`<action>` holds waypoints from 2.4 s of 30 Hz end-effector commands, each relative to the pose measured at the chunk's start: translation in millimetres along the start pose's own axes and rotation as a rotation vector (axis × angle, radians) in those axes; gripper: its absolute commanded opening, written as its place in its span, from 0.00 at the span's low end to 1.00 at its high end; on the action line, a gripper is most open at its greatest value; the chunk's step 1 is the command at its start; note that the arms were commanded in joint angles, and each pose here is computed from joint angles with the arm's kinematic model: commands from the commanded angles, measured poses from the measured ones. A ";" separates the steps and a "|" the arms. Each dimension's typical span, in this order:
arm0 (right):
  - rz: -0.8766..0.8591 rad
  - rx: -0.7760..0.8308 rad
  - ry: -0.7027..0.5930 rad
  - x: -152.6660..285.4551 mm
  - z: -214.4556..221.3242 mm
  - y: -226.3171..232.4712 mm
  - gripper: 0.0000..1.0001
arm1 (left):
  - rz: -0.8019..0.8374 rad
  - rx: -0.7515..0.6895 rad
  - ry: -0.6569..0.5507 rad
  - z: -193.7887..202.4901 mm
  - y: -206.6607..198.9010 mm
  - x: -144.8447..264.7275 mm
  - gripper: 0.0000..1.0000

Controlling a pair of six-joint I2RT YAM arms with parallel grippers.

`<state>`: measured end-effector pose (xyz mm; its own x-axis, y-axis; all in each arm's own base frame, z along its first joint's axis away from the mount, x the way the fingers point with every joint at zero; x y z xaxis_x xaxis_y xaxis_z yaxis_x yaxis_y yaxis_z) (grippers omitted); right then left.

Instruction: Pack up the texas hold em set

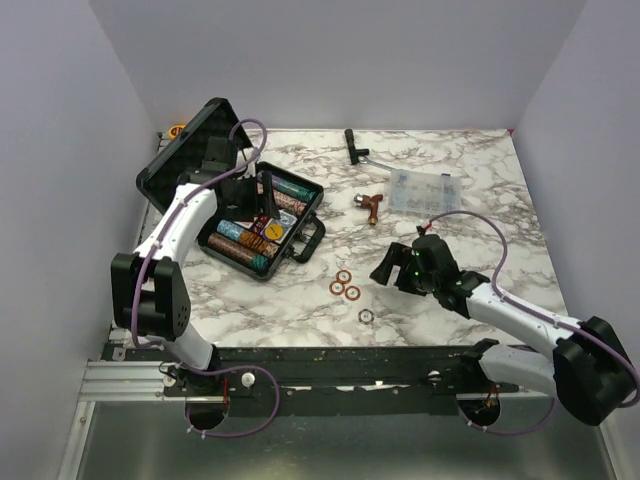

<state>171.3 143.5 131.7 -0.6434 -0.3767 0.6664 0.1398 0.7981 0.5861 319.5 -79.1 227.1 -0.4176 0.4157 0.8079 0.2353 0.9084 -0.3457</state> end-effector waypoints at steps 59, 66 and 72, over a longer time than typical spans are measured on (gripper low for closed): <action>0.589 0.393 0.262 -26.0 128.4 16.8 0.46 | 0.237 -0.063 -0.161 154.7 -91.8 13.2 0.84; 0.515 0.422 0.249 -35.4 128.1 27.5 0.40 | 0.287 -0.050 -0.085 154.9 -93.3 -0.4 0.84; 0.437 0.435 0.183 -40.9 121.5 39.3 0.36 | 0.375 0.018 -0.048 150.3 -92.1 -8.2 0.84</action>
<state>112.6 252.6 100.9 -0.4480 -0.0582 0.8921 0.0417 0.9954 0.0859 162.5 -155.2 176.3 -0.3858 0.6422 0.6623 0.3558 0.7659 -0.5355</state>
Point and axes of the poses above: each gripper's point midway between its finger pads, its own x axis back along the fingers, its own y axis along the line the jaws close on, z = x × y, the point moved 10 cm from there along x, back along the fingers, and after that the axes turned 9 degrees about -x, right-handed, at the moved point
